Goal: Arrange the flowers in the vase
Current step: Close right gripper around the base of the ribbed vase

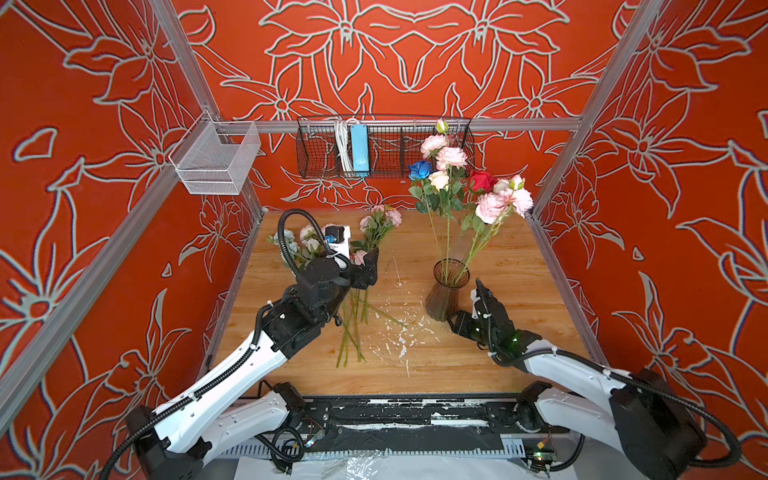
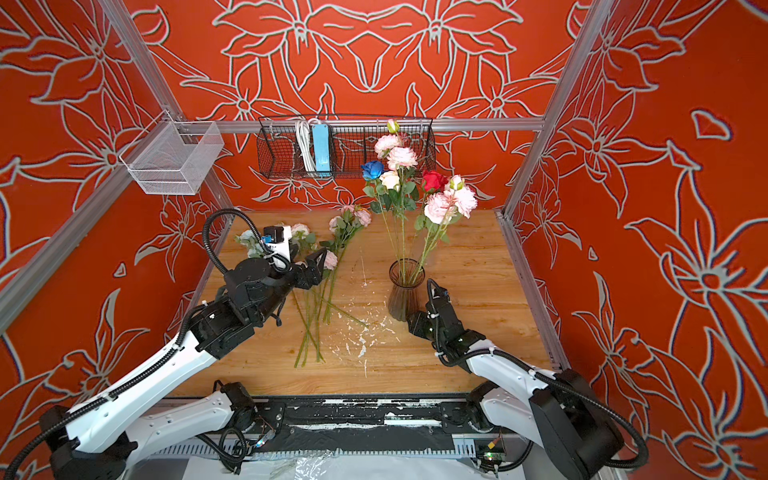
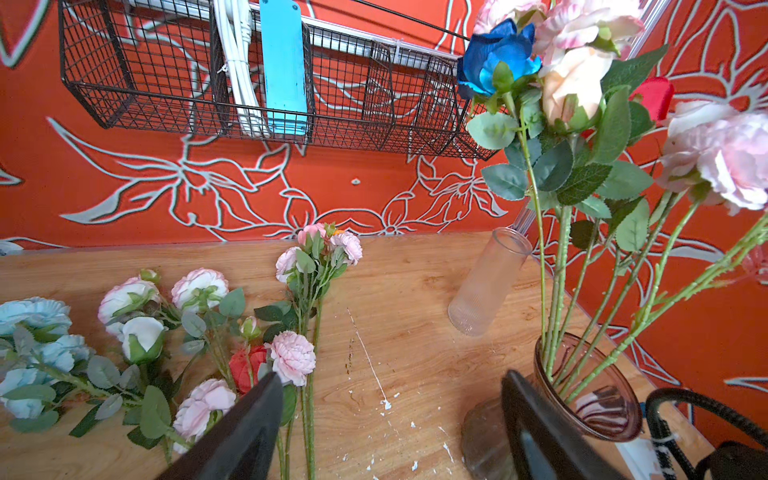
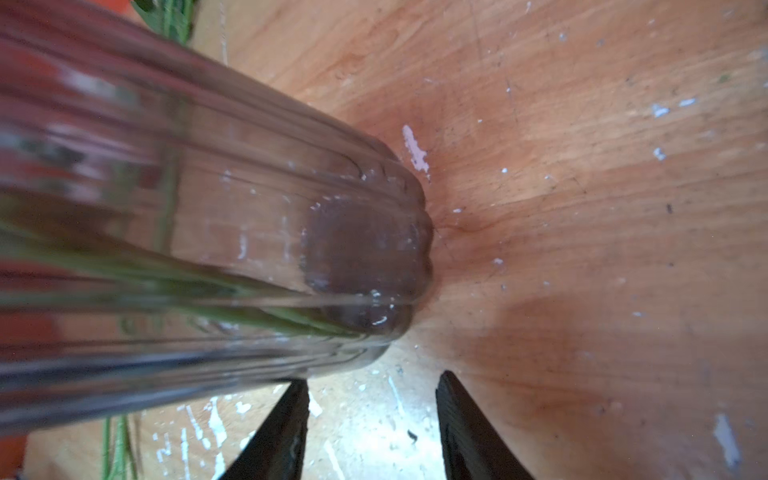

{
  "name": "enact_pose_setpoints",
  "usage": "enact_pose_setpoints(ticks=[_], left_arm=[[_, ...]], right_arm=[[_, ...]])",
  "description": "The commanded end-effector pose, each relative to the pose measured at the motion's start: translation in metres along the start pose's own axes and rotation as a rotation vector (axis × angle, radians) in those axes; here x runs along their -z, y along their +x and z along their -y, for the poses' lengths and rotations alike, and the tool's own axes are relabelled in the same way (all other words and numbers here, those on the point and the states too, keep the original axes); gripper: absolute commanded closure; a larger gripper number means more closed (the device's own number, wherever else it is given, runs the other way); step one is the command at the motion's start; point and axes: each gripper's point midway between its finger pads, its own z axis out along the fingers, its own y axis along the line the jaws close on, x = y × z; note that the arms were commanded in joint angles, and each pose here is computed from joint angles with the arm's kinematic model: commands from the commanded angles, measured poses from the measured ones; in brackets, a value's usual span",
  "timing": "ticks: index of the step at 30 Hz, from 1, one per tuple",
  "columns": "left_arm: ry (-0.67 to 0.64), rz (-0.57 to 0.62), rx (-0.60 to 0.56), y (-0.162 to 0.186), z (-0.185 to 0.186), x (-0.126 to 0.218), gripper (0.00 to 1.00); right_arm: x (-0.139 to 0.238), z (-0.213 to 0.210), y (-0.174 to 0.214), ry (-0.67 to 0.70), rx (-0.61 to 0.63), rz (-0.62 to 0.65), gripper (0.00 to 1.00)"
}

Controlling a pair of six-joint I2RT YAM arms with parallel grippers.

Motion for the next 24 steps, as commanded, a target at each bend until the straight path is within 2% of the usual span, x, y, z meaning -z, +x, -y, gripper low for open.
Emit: enact_pose_setpoints(ticks=[1,13,24], left_arm=[[-0.002,0.016,0.016,-0.004,-0.002,0.0,0.18],[-0.004,0.01,0.023,-0.002,-0.003,-0.003,0.18],[-0.005,0.014,0.023,-0.003,-0.004,-0.002,0.18]], right_arm=[[-0.006,-0.015,-0.017,-0.035,0.015,0.03,0.49],[-0.037,-0.041,-0.039,-0.043,0.071,0.015,0.49],[-0.051,-0.038,-0.032,-0.027,0.113,-0.033,0.45]])
